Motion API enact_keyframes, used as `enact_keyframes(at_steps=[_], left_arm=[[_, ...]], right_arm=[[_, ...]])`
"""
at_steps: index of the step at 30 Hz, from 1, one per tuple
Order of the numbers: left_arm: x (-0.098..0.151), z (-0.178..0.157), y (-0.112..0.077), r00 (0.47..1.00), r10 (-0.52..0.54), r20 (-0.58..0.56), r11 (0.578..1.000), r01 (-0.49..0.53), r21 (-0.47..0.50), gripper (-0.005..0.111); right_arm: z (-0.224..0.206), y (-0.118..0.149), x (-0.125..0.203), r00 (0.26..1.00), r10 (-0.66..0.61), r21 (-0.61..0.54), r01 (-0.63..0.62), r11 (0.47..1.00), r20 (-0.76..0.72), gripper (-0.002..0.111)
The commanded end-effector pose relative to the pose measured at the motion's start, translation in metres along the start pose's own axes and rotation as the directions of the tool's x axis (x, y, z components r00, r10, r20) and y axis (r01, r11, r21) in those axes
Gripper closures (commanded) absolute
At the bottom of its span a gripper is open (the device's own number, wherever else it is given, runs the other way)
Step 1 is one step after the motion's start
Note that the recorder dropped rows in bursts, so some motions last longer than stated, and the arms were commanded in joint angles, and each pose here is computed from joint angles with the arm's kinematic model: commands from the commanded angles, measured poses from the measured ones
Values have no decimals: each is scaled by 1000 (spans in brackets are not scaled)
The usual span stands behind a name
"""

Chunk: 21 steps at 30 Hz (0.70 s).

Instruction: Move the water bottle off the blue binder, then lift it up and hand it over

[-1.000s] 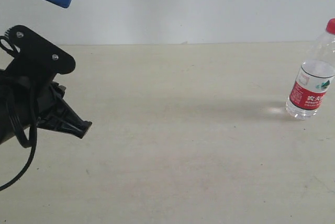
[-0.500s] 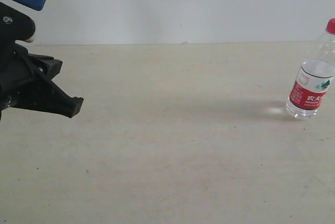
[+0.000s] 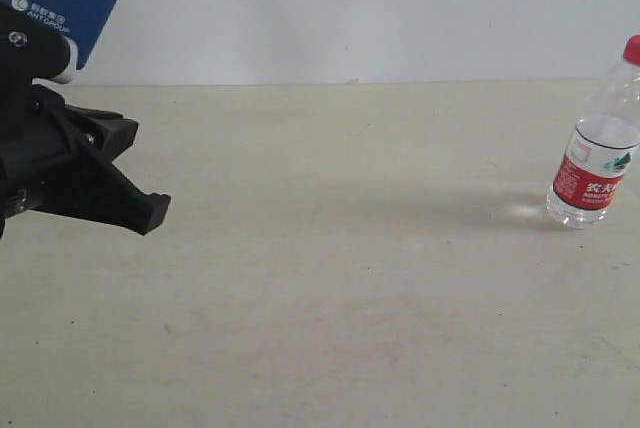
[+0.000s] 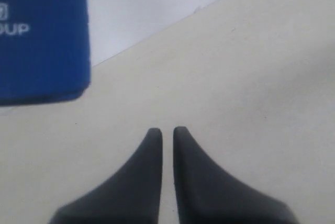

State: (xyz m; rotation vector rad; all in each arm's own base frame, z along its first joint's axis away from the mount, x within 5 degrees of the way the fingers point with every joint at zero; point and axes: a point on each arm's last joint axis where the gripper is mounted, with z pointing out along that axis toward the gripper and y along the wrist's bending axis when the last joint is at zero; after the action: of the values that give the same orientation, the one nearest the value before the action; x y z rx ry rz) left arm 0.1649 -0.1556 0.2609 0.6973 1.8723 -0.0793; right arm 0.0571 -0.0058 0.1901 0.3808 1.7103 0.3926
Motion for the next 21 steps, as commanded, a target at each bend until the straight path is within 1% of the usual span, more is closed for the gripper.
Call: enact_keyframes(at_steps=[1,4,6,7,14,15,18,20,21], left_arm=[[1,-1,-4,1000,-8,3,999,8,47,101],[1,-1,-4,1000,-8,3,999,8,43,101],[1,-1,3,1000,-11,-2,1000,11,-18,101],[1,-1,4,1000,-11,-2,999,11,-33,101],[1,-1,9,1000,-12,-2,997,12,-77,101],[0,-3,12,1000,-26,8,997,27,-67,101],[-6,-11,21,997,-46,56,999,45,25,101],[-10,-20,31,994,-38,101,998,33,58,101],[-13,-28,38,989,-26,142,997,15,72,101]], right_arm=[[0,1,-1,1000,1,-12,-1,1000,8,108],[0,1,-1,1000,1,-12,-1,1000,8,108],[0,1,-1,1000,0,-12,1,1000,7,108],[0,1,-1,1000,0,-12,1,1000,7,108],[0,1,-1,1000,2,-10,-1,1000,7,108],[0,1,-1,1000,2,-12,-1,1000,7,108],[0,1,-1,1000,0,-12,0,1000,7,108],[0,1,-1,1000,0,-12,0,1000,7,108],[0,1,-1,1000,0,-12,0,1000,7,108]])
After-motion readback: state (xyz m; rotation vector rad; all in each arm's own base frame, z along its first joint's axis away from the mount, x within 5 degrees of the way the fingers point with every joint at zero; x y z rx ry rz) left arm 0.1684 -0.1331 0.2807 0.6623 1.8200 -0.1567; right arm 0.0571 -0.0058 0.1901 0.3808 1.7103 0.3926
